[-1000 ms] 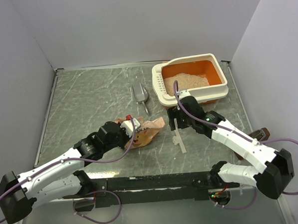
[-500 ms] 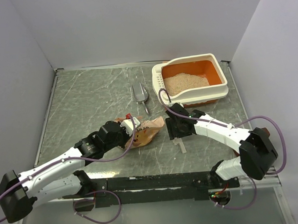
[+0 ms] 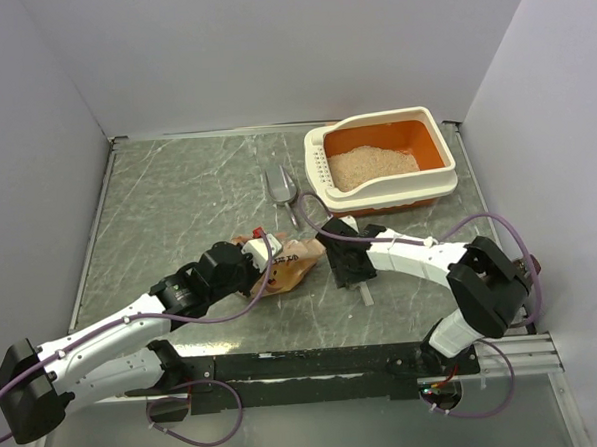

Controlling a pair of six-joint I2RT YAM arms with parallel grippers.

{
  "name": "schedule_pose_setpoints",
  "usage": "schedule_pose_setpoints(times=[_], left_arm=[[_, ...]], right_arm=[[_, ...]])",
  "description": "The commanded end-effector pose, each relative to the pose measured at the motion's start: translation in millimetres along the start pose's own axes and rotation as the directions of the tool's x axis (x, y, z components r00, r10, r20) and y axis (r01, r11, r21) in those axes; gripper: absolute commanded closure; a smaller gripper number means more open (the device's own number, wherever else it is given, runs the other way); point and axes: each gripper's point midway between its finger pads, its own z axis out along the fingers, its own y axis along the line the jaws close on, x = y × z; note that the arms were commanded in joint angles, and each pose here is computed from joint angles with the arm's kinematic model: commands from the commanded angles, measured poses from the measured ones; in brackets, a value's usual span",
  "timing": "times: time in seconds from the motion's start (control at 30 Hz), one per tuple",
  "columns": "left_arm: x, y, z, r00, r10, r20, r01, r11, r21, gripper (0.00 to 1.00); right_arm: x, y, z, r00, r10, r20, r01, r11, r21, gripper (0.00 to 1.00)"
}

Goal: Fill the litter box with clean litter

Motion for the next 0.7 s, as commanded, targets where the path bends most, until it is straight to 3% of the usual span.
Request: schedule_pose_setpoints(times=[0.0, 0.13, 0.5, 0.67], left_arm=[[-1.6, 2.1, -3.4, 1.0, -0.015, -0.01, 0.015, 1.0, -0.012, 0.99], [-1.3, 1.5, -3.6, 1.0, -0.015, -0.01, 0.015, 1.0, -0.009, 0.99], [1.0, -0.3, -2.0, 1.0, -0.016, -0.021, 0.016, 1.0, -0.002, 0.99], [1.3, -0.6, -2.1, 1.0, -0.014, -0.021, 0.014, 1.0, -0.001, 0.99]], right_arm=[[-7.8, -6.5, 3.7, 1.0, 0.017, 0.024, -0.018, 0.998, 0.068, 0.41], [-8.7, -9.3, 7.9, 1.0, 0.017, 0.023, -0.019, 0.995, 0.099, 0.43], [-13.7, -10.7, 6.2, 0.999, 0.02, 0.041, -0.024, 0.994, 0.109, 0.65], [-12.1, -13.5, 7.0, 0.999, 0.019, 0.04, -0.024, 0.992, 0.122, 0.82]])
